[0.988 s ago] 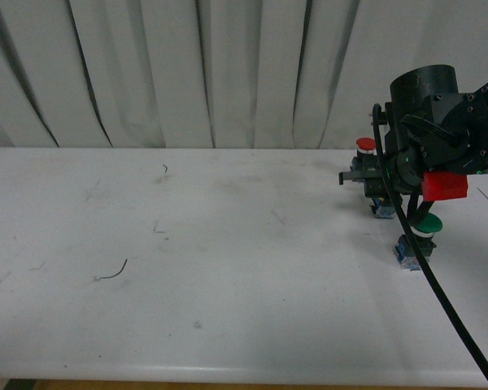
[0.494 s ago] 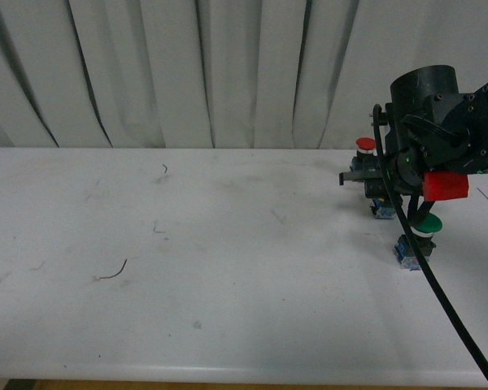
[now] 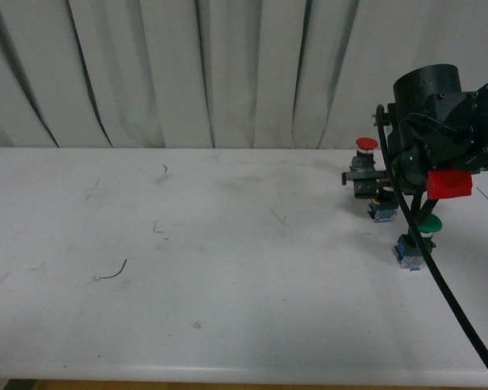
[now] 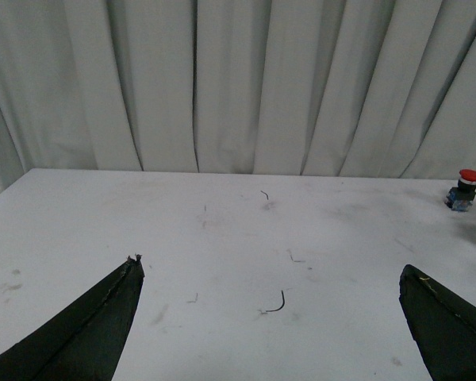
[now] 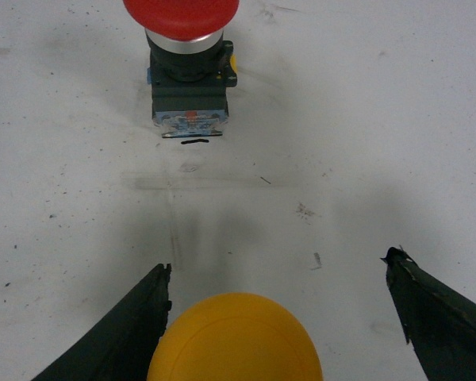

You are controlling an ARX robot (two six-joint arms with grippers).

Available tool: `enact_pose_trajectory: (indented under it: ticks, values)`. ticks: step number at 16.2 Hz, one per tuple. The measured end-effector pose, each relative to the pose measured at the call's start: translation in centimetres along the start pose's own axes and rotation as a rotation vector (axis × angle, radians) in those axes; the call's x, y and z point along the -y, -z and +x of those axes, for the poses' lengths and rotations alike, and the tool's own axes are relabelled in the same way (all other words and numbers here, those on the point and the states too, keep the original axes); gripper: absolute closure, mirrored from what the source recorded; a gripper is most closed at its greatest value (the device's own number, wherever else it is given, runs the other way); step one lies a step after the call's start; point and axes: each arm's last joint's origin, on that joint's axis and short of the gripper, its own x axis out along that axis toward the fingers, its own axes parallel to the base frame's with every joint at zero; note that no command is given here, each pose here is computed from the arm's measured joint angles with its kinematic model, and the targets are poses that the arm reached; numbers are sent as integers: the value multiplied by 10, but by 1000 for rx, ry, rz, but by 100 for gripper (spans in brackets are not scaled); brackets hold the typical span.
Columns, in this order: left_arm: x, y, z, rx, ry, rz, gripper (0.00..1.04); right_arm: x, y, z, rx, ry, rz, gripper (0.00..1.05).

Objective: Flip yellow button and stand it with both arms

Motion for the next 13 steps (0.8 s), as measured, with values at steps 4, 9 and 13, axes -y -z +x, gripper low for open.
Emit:
enact_pose_trajectory:
  ticks: [4, 9, 13]
  values:
    - [0, 0, 0, 0, 0, 0, 7, 0, -2, 0, 19, -12, 6, 7]
    - [0, 0, 0, 0, 0, 0, 7, 18, -22, -36, 163, -79, 56, 6]
    - [0, 0, 0, 0, 0, 0, 7, 83, -50, -145, 523, -140, 143, 6]
